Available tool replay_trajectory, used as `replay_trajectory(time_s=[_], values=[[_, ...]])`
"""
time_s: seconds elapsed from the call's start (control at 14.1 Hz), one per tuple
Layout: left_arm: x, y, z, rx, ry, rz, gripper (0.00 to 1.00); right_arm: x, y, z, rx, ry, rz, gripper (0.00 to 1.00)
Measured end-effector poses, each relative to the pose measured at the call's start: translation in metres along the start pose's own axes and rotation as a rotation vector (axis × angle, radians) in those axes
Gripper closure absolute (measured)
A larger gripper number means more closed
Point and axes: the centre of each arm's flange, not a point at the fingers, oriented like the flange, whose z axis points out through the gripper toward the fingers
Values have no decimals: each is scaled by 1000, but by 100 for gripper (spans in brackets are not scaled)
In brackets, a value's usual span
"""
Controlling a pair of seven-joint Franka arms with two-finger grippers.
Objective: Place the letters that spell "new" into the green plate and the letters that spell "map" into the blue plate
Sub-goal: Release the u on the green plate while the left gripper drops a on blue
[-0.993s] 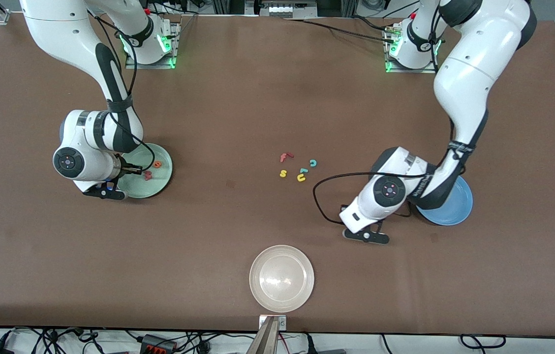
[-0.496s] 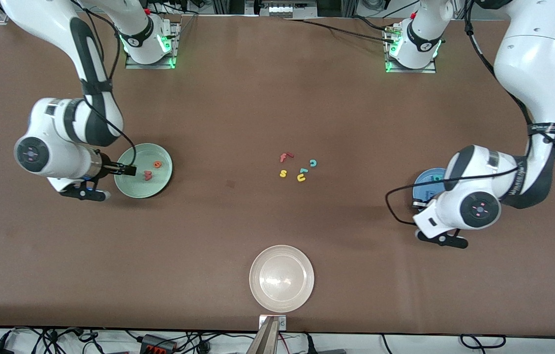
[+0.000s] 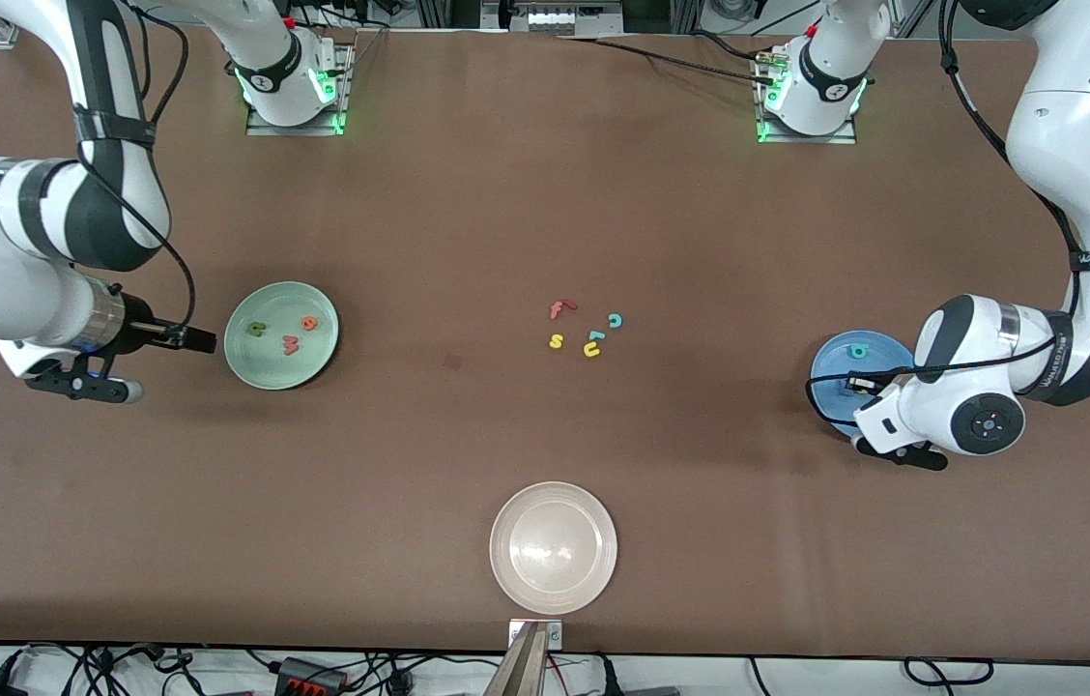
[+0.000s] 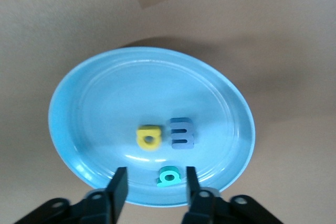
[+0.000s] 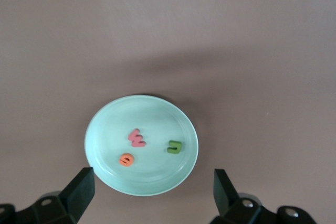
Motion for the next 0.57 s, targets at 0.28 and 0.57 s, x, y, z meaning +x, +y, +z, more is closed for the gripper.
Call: replay_trajectory(time_s=[0.28,0.57], values=[[-6,23,-71,12,100,24,4,5,-3,-68,35,117,-16,0],[-39,40,-165,27,178,29,0,2,43,-132,97,153,21,0]])
